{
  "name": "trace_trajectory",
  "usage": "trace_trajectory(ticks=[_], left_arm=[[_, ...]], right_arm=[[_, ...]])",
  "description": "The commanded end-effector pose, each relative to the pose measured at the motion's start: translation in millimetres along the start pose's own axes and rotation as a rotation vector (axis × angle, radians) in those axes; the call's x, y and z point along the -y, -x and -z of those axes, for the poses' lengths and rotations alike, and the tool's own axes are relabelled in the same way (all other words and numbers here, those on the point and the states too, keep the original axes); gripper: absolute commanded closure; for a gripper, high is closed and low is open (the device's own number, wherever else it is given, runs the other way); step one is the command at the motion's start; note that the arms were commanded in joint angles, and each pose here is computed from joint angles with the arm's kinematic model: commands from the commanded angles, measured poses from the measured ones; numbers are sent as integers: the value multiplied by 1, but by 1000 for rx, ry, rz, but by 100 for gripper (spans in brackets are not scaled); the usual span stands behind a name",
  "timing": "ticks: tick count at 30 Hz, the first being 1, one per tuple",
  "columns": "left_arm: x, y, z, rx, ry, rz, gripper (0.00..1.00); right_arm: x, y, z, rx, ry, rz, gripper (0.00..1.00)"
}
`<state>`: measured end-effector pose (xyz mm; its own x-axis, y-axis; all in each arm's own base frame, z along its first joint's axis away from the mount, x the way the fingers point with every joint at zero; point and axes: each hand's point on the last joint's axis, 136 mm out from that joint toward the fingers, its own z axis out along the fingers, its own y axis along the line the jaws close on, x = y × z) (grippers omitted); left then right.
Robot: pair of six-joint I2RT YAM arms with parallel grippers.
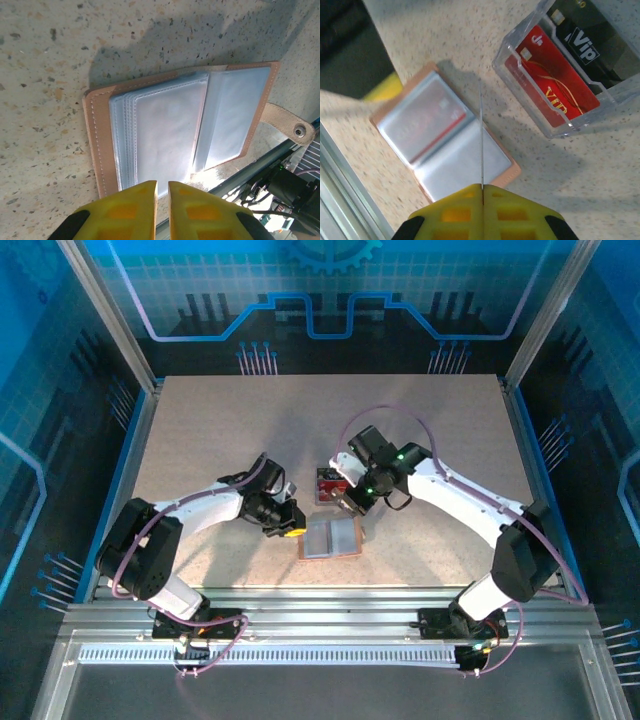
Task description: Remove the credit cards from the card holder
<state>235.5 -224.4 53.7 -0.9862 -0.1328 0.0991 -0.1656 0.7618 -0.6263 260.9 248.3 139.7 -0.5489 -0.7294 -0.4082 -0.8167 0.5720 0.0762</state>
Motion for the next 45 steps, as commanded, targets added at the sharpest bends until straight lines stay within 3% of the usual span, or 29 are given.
trace_trajectory(ticks=[1, 6, 15, 31, 45], left_arm=[[-5, -3, 3, 7, 8, 13, 87], [-6, -3, 5, 19, 12, 18, 86], [-10, -4, 12, 56, 28, 12, 84], [-7, -4, 18, 83, 10, 10, 83], [-4, -1, 18, 78, 2, 8, 83]], right_arm=[[-8, -26, 0, -159, 21, 337, 100], [0, -32, -6, -253, 41, 467, 100], [3, -1, -6, -172, 64, 568, 100], [44, 44, -4, -178, 62, 632, 100], [75, 67, -35, -224, 104, 619, 100]])
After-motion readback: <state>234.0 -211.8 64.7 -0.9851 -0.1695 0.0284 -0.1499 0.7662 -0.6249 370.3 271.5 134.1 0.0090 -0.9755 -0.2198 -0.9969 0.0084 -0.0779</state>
